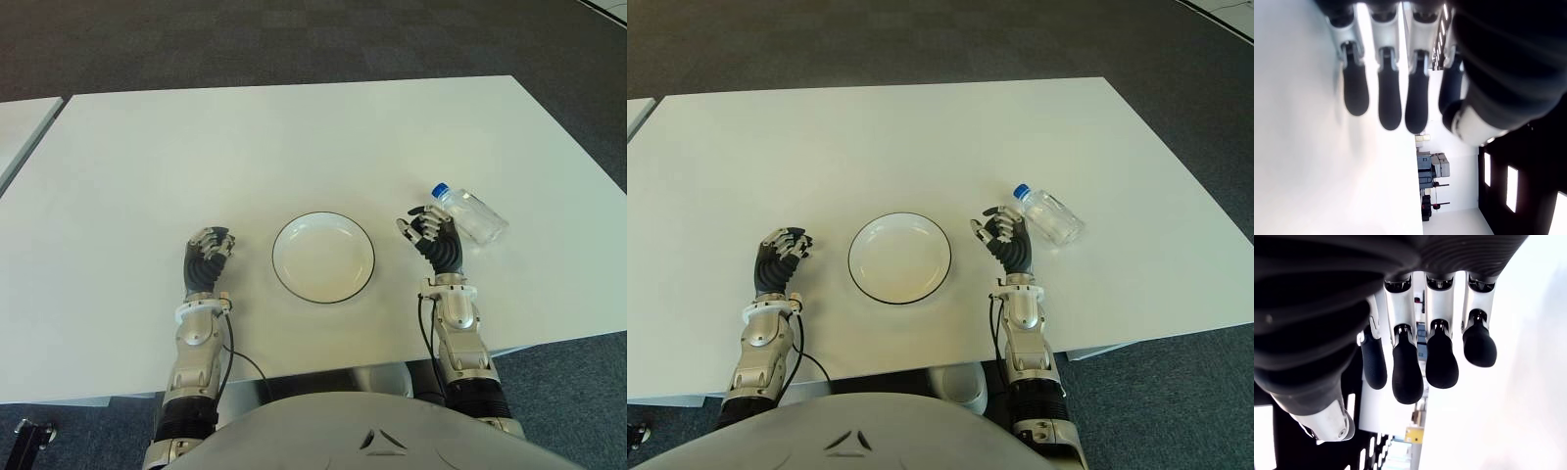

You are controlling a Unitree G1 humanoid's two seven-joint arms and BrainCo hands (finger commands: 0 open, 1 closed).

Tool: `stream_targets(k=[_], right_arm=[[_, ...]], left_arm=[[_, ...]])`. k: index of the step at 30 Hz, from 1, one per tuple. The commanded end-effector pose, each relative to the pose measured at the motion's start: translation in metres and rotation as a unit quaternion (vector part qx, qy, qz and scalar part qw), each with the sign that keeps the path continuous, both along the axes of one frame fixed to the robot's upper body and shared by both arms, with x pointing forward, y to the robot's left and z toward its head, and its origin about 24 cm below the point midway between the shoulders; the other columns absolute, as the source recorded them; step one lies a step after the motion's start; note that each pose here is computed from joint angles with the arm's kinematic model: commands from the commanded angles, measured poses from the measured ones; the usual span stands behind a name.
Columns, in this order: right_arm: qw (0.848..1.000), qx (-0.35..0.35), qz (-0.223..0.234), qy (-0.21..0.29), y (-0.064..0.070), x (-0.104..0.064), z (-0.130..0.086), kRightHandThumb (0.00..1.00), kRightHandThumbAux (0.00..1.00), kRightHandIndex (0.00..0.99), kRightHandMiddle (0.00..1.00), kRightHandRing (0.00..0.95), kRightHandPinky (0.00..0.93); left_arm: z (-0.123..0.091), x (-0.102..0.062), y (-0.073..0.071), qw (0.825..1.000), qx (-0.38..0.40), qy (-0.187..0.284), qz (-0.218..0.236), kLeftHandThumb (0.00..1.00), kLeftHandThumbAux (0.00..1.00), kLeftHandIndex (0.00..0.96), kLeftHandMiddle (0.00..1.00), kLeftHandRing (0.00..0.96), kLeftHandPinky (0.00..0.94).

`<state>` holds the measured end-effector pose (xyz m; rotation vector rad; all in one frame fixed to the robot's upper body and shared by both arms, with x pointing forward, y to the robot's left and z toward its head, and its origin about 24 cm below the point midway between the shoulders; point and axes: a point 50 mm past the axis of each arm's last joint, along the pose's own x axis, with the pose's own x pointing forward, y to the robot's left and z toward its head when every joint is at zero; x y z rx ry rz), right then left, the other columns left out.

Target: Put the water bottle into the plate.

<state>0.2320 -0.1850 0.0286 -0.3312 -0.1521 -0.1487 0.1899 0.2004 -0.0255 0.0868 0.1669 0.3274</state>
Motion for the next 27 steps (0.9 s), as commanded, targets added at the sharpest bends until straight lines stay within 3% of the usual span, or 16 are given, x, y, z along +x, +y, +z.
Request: stream_targets(k=[1, 3, 4, 5, 7, 8, 12, 17, 27], right_arm=[[0.992, -0.115, -0.013, -0.044, -0.003, 0.004, 0.016, 0.697, 0.731, 0.411, 0.550, 0.534, 0.457], [0.987, -0.149, -0.018, -0.052, -0.004, 0.005, 0.018, 0.689, 0.730, 0.404, 0.416, 0.406, 0.372], [0.984, -0.166, -0.019, -0.055, -0.005, 0.005, 0.019, 0.688, 0.730, 0.403, 0.398, 0.388, 0.360], [0.983, -0.175, -0.020, -0.056, -0.005, 0.005, 0.020, 0.593, 0.709, 0.311, 0.340, 0.329, 0.313], [0.976, -0.211, -0.023, -0.053, -0.013, 0.012, 0.025, 0.516, 0.670, 0.204, 0.253, 0.249, 0.239], [0.973, -0.224, -0.025, -0.050, -0.017, 0.015, 0.027, 0.501, 0.633, 0.139, 0.187, 0.196, 0.201], [0.958, -0.280, -0.044, -0.041, -0.029, 0.030, 0.037, 0.517, 0.527, 0.030, 0.050, 0.071, 0.129], [0.940, -0.333, -0.069, -0.012, -0.032, 0.044, 0.047, 0.563, 0.431, 0.004, 0.008, 0.012, 0.028], [0.898, -0.412, -0.115, 0.098, -0.040, 0.055, 0.055, 0.618, 0.271, 0.000, 0.000, 0.000, 0.000]], left_arm=[[-0.009, -0.005, -0.002, 1.000, -0.009, 0.027, 0.001, 0.705, 0.717, 0.427, 0.497, 0.490, 0.485], [-0.009, -0.005, -0.002, 1.000, -0.008, 0.028, 0.001, 0.705, 0.717, 0.427, 0.496, 0.487, 0.484], [-0.009, -0.005, -0.002, 1.000, -0.008, 0.028, 0.002, 0.705, 0.717, 0.427, 0.496, 0.487, 0.483], [-0.009, -0.005, -0.002, 1.000, -0.008, 0.028, 0.002, 0.705, 0.717, 0.427, 0.495, 0.486, 0.483], [-0.009, -0.005, -0.002, 1.000, -0.008, 0.028, 0.002, 0.705, 0.717, 0.427, 0.495, 0.486, 0.484], [-0.009, -0.006, -0.002, 1.000, -0.009, 0.028, 0.002, 0.705, 0.717, 0.427, 0.496, 0.487, 0.485], [-0.009, -0.007, -0.003, 1.000, -0.008, 0.026, 0.003, 0.705, 0.717, 0.427, 0.497, 0.488, 0.486], [-0.009, -0.008, -0.003, 1.000, -0.009, 0.028, 0.003, 0.704, 0.718, 0.427, 0.493, 0.489, 0.485], [-0.010, -0.011, -0.005, 0.999, -0.008, 0.031, -0.001, 0.704, 0.718, 0.427, 0.491, 0.486, 0.482]])
